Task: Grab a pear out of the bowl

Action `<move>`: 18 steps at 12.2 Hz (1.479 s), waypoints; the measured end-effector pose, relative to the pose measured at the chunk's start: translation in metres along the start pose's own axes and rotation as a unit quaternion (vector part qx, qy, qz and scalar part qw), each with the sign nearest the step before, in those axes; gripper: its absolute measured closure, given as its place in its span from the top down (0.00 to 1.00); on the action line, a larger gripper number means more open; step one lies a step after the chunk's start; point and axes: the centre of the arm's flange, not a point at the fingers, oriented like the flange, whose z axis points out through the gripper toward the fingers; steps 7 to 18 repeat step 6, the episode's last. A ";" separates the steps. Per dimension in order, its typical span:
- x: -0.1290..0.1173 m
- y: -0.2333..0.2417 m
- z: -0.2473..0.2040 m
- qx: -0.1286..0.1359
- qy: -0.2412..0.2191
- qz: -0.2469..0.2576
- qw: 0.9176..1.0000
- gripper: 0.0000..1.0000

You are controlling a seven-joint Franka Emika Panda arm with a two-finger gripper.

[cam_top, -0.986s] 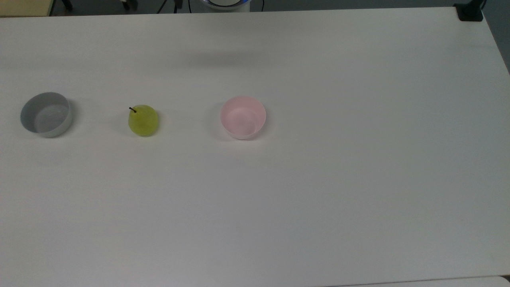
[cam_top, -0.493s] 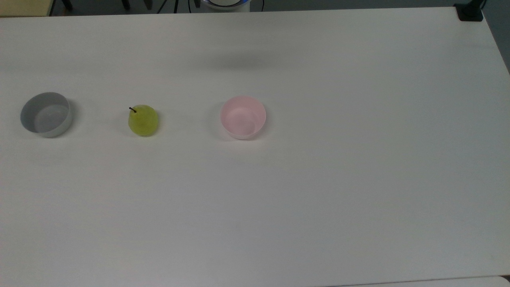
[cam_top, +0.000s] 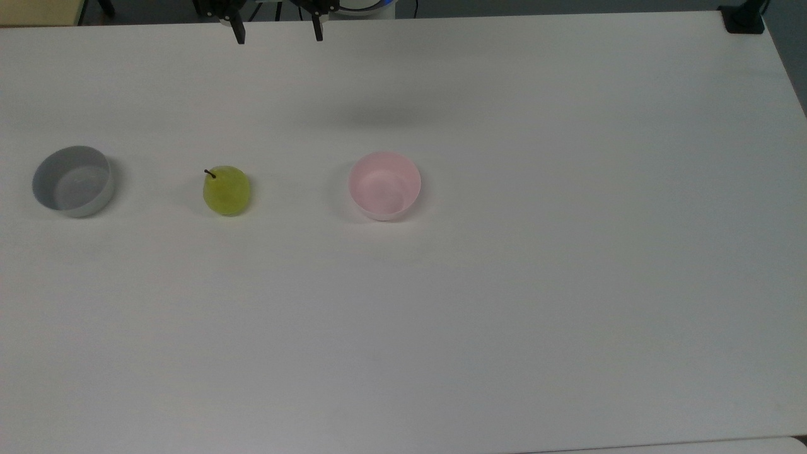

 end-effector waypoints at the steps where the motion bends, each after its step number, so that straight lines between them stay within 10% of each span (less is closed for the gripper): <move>1: 0.000 0.000 0.000 0.000 0.000 0.000 1.000 1.00; 18: 0.000 0.001 0.000 0.000 0.000 0.001 1.000 1.00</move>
